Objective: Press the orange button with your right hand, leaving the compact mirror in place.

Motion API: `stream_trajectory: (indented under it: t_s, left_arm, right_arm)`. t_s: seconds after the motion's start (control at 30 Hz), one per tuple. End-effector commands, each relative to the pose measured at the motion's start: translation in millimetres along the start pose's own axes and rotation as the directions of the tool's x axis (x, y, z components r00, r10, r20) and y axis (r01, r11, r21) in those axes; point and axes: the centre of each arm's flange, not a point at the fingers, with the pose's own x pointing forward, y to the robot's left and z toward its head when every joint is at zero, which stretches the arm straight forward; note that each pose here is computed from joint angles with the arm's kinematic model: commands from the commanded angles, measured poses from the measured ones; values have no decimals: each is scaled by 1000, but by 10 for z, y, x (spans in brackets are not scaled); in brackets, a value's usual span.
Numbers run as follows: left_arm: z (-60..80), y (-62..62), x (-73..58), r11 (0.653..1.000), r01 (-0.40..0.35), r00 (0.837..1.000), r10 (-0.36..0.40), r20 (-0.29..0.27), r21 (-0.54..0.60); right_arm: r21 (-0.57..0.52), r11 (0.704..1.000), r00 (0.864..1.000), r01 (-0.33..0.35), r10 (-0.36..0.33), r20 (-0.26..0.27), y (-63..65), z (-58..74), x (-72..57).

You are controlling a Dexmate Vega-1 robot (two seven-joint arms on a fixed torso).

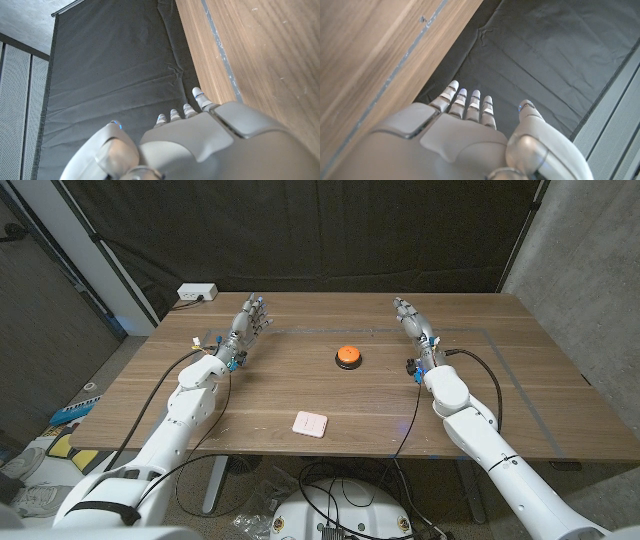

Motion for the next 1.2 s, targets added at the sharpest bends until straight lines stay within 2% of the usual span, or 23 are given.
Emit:
stream_trajectory:
  t_s: [0.03,0.1,0.33,0.57,1.03,1.2]
  left_arm:
    - [11,-43,21,1000,1,1000,-1,3,-2]
    - [14,-41,26,1000,1,1000,-1,4,-1]
    - [15,-40,37,1000,4,1000,-4,1,1]
    - [14,-48,62,1000,13,1000,-13,-1,-1]
    - [-2,-22,95,1000,14,1000,-14,-3,-5]
    - [-10,-3,96,1000,9,1000,-9,-4,-9]
  right_arm:
    - [-338,940,998,41,-19,68,91,271,-35]
    - [-398,917,997,42,-10,83,123,311,-53]
    - [-538,842,996,29,20,85,238,413,-112]
    - [-685,729,994,8,70,86,380,530,-138]
    - [-850,521,984,-77,177,19,647,594,-95]
    - [-870,481,977,-113,212,-10,717,588,-87]
